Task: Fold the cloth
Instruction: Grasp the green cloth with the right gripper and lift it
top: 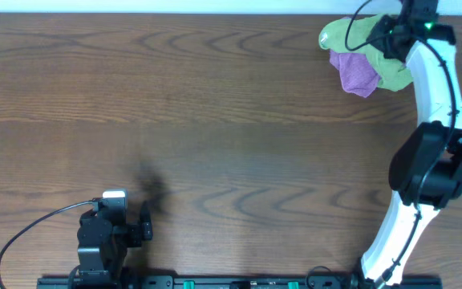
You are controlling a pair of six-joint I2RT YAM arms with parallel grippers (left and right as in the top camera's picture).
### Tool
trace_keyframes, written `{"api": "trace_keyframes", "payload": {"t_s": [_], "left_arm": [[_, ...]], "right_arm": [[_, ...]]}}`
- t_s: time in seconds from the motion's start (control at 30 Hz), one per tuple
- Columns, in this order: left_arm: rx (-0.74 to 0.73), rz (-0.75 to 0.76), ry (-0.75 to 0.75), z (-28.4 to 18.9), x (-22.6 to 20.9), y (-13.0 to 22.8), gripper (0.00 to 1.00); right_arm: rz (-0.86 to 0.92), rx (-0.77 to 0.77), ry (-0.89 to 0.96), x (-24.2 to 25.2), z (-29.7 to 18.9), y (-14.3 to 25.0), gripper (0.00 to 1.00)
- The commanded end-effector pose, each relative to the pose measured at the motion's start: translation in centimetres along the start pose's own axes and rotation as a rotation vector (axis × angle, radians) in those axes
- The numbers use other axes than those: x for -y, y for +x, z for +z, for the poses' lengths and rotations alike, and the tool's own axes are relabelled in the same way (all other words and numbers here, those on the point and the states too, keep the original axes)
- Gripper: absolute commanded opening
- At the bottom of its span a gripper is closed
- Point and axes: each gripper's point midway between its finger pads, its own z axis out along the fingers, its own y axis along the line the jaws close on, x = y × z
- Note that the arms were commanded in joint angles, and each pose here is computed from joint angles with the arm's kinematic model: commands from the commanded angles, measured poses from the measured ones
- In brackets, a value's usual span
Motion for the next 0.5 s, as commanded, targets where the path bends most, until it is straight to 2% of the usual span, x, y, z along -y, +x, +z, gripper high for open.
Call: {"api": "trace_keyframes", "payload": {"t_s": [0.0, 0.27, 0.47], "left_arm": [[-0.054, 0.001, -0.018, 0.2, -0.3, 1.5, 0.95], [-0.054, 0.001, -0.018, 0.2, -0.3, 1.5, 0.95], [-0.054, 0.001, -0.018, 0.2, -0.3, 1.5, 0.95]], "right_arm": [[-0.102, 0.04, -0.059, -3.8, -4.2, -1.2, 0.01], [-0.255, -0.039, -0.096, -8.1, -11.1, 2.4, 0.01], [-0.344, -0.042, -0.152, -11.2, -17.3, 5.1, 0.01]]}}
